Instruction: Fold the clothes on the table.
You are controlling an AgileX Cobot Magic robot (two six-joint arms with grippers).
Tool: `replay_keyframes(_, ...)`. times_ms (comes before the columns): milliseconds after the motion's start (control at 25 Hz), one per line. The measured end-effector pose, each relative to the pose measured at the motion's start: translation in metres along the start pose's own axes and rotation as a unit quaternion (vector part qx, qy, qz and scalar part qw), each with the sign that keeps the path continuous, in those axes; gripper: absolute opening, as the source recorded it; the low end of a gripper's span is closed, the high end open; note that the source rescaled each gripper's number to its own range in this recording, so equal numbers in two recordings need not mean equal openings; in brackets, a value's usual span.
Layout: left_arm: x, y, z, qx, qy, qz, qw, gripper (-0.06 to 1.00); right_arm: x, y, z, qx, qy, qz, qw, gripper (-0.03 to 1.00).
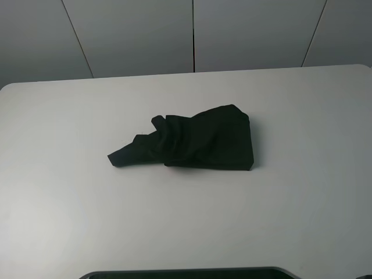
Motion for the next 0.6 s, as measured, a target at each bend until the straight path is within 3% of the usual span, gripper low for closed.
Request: replay_keyframes(600,0.0000,0.0000,0.0000,0.000,0.000,0.000,1.000,0.88,0.0000,0.0000,0.0000,0.000,0.000,0.000,1.000,1.00)
Point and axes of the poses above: a point on each arm's last joint axis where the gripper is mounted, y pointing out along that axis toward the gripper, x along the wrist's bending axis when the last joint is at zero, z = x × y, the point moved 3 cm from there along y, pointing out along that axis toward the gripper, and after that the axes turned 11 degrees about -y, right-handed, at the moved point
